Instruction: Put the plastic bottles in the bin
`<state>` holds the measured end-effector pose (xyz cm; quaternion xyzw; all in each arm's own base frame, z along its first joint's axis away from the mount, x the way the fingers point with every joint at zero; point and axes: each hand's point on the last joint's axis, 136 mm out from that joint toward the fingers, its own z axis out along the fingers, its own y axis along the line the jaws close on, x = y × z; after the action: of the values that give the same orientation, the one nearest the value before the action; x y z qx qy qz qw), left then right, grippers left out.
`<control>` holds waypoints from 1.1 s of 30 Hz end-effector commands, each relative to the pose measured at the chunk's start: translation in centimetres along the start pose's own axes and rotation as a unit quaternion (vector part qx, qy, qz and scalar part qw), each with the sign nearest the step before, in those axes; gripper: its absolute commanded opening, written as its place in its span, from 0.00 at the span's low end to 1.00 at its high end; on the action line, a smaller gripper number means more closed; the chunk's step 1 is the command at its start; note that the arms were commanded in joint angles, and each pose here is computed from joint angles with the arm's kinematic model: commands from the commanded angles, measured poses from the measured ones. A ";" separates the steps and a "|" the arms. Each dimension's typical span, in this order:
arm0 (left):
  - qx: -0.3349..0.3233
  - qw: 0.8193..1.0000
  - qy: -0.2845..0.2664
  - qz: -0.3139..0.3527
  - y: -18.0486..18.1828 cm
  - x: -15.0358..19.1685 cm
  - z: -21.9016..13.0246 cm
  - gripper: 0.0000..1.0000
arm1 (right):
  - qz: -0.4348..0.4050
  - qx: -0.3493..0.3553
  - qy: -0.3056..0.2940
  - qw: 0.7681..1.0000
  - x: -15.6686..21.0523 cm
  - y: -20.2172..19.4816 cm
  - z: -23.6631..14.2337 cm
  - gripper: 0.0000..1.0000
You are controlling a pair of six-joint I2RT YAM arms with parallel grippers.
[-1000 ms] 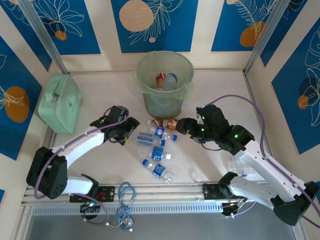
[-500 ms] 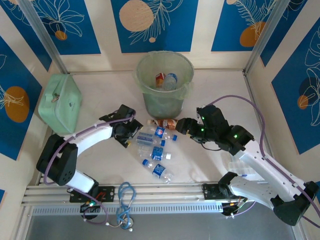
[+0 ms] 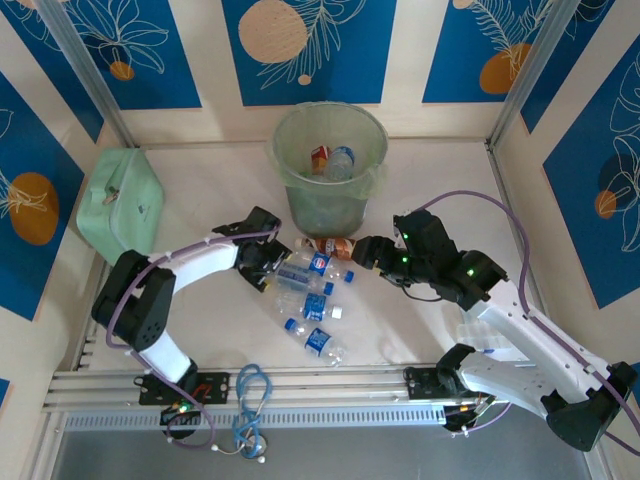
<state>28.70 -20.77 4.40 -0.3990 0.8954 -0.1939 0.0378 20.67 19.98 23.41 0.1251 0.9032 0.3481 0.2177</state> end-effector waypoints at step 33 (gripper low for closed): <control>0.331 0.940 -0.003 0.078 -8.1 1.7 -13.5 0.57 | -0.010 -0.113 -0.010 0.994 -1.3 4.9 -2.7 0.59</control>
<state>29.74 -22.04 16.60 -0.3217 0.8388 -0.4093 0.1598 21.16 20.56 25.80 0.1167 0.8806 0.3970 0.2310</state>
